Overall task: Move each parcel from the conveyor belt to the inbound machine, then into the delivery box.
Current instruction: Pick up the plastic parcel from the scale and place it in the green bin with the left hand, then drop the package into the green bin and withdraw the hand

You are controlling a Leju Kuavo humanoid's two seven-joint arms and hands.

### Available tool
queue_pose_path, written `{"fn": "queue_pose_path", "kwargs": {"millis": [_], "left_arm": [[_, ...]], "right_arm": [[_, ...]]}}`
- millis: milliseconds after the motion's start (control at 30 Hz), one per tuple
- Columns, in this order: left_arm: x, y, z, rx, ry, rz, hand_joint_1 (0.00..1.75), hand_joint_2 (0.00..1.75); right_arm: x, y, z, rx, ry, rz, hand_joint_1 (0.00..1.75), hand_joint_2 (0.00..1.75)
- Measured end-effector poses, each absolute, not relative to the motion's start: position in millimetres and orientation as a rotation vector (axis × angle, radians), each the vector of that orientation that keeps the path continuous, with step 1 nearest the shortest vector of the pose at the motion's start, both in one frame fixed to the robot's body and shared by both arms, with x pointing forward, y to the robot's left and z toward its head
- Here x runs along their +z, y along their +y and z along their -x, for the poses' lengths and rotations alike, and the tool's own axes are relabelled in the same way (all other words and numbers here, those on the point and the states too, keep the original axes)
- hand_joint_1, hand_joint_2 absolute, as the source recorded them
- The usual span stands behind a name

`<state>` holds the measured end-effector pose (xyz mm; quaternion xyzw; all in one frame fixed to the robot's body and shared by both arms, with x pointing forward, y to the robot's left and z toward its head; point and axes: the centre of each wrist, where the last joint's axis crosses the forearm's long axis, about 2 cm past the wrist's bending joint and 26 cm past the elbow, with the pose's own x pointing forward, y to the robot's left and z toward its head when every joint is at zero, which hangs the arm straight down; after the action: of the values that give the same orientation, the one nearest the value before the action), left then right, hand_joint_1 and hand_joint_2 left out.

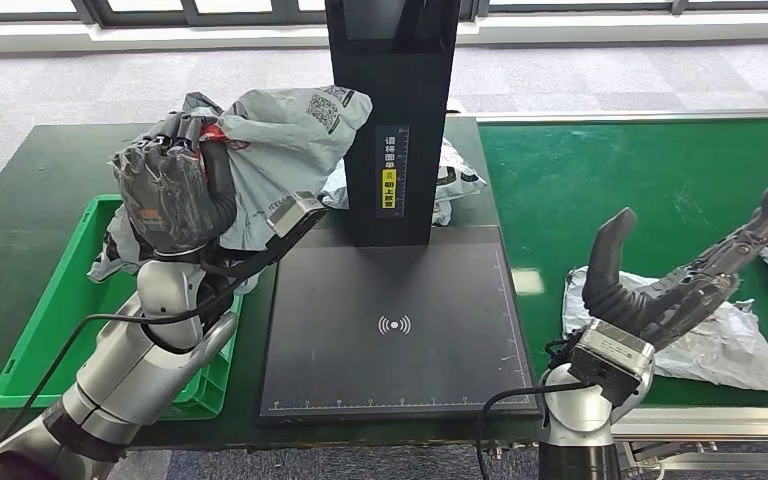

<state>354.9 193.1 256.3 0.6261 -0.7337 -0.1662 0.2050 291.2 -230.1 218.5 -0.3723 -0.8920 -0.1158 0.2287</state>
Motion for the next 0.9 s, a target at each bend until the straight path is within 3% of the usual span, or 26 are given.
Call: {"fn": "queue_pose_path", "kwargs": {"millis": [167, 467, 900], "left_arm": [[258.0, 211.0, -350.3, -0.504, -2.082, -1.776, 1.75, 1.75], [216.2, 280.4, -372.3, -0.411, -1.723, -1.718, 1.75, 1.75], [201.0, 293.6, -372.9, -0.362, -1.608, -1.700, 1.75, 1.75]], "right_arm": [[217.9, -230.3, -290.7, -0.319, -2.453, 1.025, 0.00, 1.75], [213.6, -231.7, -288.0, -0.300, -2.442, 1.037, 0.00, 1.75], [212.8, -232.2, -287.5, -0.295, -2.439, 1.041, 0.00, 1.75]]}}
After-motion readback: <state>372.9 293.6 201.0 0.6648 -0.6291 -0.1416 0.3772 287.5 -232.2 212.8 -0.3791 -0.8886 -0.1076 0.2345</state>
